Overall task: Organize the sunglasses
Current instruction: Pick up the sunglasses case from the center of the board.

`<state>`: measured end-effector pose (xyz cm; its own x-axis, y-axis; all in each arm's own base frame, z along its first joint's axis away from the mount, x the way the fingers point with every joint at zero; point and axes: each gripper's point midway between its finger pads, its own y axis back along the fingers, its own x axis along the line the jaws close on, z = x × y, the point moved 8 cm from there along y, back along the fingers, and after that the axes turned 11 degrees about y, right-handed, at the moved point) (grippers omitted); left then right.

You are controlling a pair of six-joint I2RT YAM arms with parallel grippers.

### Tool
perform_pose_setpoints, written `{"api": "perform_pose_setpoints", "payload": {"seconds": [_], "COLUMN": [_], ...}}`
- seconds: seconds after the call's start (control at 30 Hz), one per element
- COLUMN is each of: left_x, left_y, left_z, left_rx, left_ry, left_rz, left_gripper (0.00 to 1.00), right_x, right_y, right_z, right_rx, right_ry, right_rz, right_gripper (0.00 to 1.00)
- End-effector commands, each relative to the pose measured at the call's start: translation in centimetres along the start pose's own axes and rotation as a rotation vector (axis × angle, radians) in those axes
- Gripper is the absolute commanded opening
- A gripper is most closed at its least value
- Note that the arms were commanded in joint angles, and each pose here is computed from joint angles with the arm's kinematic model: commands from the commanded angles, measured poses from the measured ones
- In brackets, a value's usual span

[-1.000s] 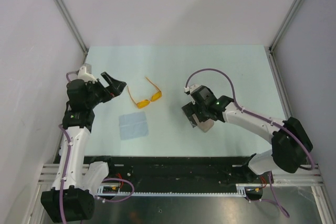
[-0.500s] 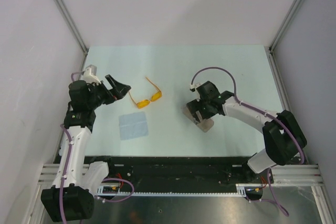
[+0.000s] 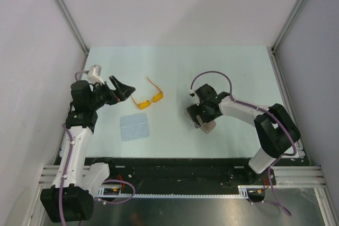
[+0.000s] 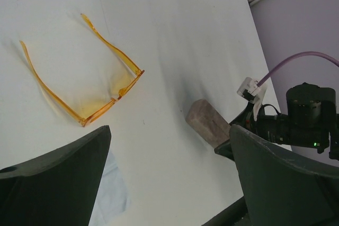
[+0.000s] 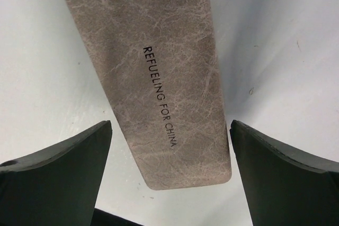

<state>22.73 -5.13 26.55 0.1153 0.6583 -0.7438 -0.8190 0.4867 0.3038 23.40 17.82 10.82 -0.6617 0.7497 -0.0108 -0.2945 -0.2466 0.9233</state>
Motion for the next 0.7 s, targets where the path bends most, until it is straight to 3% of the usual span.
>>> {"api": "perform_pose_setpoints", "payload": {"seconds": [0.0, 0.23, 0.3, 0.53, 0.57, 0.67], "left_x": [-0.3, -0.2, -0.2, -0.3, -0.2, -0.4], "left_y": [-0.3, -0.4, -0.4, -0.4, -0.4, -0.3], "left_z": [-0.1, -0.5, -0.6, -0.9, -1.0, -1.4], "left_rx": [0.01, 0.027, 0.027, 0.042, 0.043, 0.062], "left_ry": [-0.034, -0.036, -0.034, -0.009, -0.005, 0.003], "left_rz": [-0.044, -0.051, -0.053, -0.059, -0.058, -0.075], "left_gripper": [1.0, 1.0, 1.0, 1.0, 1.0, 1.0], "right_x": [-0.4, -0.2, -0.3, -0.2, -0.2, 0.0], "right_y": [-0.1, -0.5, -0.7, -0.3, -0.3, 0.5], "right_z": [1.3, 1.0, 0.9, 1.0, 1.0, 1.4], "right_rx": [-0.009, 0.02, 0.026, 0.038, 0.037, 0.007], "right_ry": [-0.008, 0.014, 0.008, -0.016, -0.017, -0.035], "right_rz": [-0.067, -0.118, -0.132, -0.121, -0.118, -0.092], "right_gripper": [1.0, 0.98, 0.93, 0.59, 0.5, 0.42]}}
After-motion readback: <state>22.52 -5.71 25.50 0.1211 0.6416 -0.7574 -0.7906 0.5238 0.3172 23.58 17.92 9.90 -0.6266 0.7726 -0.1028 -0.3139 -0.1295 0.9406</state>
